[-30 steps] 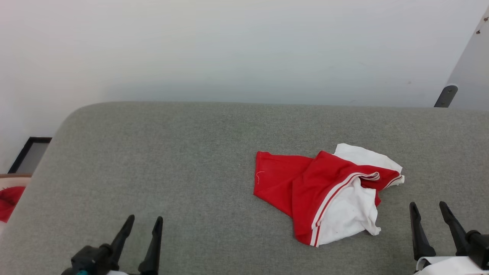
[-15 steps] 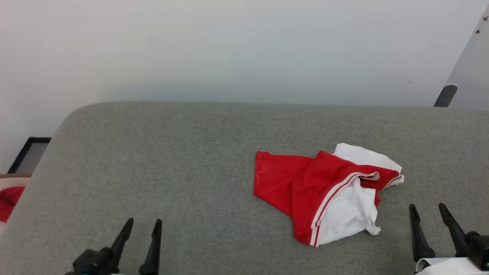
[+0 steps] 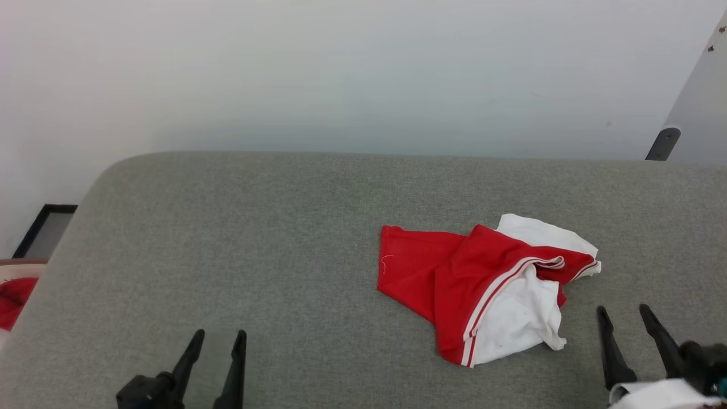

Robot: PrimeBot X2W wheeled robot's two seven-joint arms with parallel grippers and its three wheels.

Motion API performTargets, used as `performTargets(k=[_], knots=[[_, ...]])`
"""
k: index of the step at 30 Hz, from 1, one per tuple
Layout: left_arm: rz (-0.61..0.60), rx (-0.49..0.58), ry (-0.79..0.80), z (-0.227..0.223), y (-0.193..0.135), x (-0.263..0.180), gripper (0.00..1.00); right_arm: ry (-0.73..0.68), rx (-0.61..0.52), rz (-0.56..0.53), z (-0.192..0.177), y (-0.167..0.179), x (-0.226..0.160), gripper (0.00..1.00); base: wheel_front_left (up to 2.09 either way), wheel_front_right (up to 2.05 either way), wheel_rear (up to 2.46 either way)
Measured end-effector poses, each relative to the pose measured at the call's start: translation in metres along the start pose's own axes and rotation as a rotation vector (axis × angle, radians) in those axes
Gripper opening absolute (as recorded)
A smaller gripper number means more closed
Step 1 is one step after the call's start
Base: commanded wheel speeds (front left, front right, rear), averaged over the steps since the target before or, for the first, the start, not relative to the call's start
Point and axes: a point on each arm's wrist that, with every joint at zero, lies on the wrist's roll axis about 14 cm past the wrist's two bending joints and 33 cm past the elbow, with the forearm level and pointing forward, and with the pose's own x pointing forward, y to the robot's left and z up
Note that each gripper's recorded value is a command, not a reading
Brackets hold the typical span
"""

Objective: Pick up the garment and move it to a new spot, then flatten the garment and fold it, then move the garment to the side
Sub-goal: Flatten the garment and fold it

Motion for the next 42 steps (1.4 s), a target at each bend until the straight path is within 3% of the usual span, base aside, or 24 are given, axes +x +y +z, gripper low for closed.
performTargets(k=[3,10,13,19,26,32,38,39,40,41,42], knots=[[0.004,-0.020,0.005,-0.003,-0.003,0.000,1.00,0.027,-0.001,0.045,0.003,0.008,0.011,1.00,0.00,0.00,0.00],[-0.012,-0.049,0.037,-0.016,-0.014,0.010,1.00,0.100,-0.199,0.189,0.057,0.013,0.081,1.00,0.00,0.00,0.00],[-0.032,-0.065,0.036,-0.017,-0.023,0.024,1.00,0.212,-0.238,0.207,0.061,0.005,0.108,1.00,0.00,0.00,0.00],[-0.040,-0.088,0.082,-0.035,-0.030,0.044,1.00,0.611,-0.315,0.200,0.012,-0.027,0.137,1.00,0.00,0.00,0.00],[-0.010,-0.108,0.135,-0.055,-0.022,0.053,1.00,0.888,-0.314,0.243,-0.036,-0.033,0.154,1.00,0.00,0.00,0.00],[0.016,-0.117,0.161,-0.067,-0.012,0.064,1.00,0.950,-0.345,0.283,-0.066,-0.029,0.180,1.00,0.00,0.00,0.00],[0.034,-0.119,0.198,-0.081,-0.005,0.068,1.00,1.064,-0.369,0.338,-0.116,-0.019,0.178,1.00,0.00,0.00,0.00],[0.039,-0.118,0.198,-0.081,-0.003,0.069,1.00,1.076,-0.368,0.345,-0.119,-0.018,0.178,0.80,0.00,0.00,0.00],[0.041,-0.115,0.199,-0.081,-0.001,0.070,1.00,1.084,-0.370,0.353,-0.122,-0.016,0.178,0.27,0.00,0.00,0.00],[0.041,-0.113,0.199,-0.081,0.000,0.071,1.00,1.076,-0.358,0.355,-0.122,-0.015,0.180,0.00,0.00,0.00,0.00],[0.037,-0.111,0.196,-0.080,0.000,0.072,1.00,1.067,-0.351,0.356,-0.122,-0.015,0.181,0.00,0.00,0.00,0.00]])
